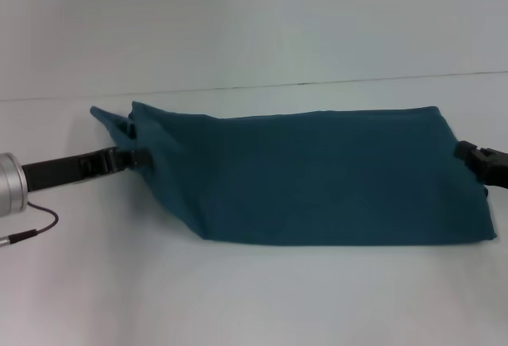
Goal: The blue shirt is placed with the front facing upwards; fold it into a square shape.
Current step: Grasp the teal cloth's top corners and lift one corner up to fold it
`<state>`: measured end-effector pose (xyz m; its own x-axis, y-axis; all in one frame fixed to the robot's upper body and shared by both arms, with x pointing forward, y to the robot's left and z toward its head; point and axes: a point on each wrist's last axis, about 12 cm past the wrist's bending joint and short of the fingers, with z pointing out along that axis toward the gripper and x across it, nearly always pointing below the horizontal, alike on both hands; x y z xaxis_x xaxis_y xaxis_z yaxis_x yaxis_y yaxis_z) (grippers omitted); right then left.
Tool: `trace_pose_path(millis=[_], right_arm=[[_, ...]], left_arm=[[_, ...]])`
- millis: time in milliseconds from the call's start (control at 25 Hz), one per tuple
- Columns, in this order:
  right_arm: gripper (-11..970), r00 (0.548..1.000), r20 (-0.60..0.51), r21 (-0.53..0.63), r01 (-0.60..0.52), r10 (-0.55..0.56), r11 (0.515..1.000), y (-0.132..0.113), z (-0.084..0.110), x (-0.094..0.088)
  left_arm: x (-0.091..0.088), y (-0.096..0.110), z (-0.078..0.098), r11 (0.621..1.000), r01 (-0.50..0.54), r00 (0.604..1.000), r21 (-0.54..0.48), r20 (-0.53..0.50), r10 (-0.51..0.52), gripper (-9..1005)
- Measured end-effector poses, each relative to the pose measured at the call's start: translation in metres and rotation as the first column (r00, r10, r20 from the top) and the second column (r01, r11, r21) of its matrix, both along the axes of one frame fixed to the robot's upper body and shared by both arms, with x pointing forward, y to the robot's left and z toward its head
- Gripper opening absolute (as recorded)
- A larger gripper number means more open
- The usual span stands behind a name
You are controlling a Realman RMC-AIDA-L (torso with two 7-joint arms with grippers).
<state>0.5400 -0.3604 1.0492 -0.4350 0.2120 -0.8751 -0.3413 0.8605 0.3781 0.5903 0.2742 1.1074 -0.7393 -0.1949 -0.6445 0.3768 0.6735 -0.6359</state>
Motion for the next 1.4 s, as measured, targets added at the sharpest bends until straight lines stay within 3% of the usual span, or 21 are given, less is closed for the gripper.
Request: trace_pose_path(millis=[240,880,1120,1400], right_arm=[[5,1.000,0.003,-0.026,-0.025,0.025,0.999,0.020,-0.004,0.015],[6,0.974,-0.007,-0.139,-0.227,0.228,0.964,0.106,-0.003,0.062],[5,0.937,-0.036,-0.191,-0.348,0.348,0.918,0.150,0.000,0.073],[6,0.885,-0.079,-0.240,-0.463,0.458,0.854,0.183,-0.003,0.072]], left_arm=[[-0.001,-0.003,0.008,0.998,0.050,0.998,-0.029,0.033,-0.049,38],[0.012,-0.029,0.058,0.956,0.257,0.949,-0.138,0.223,-0.223,38],[0.015,-0.032,0.063,0.952,0.275,0.942,-0.133,0.234,-0.240,37],[0.016,-0.030,0.066,0.951,0.279,0.940,-0.131,0.242,-0.242,37]])
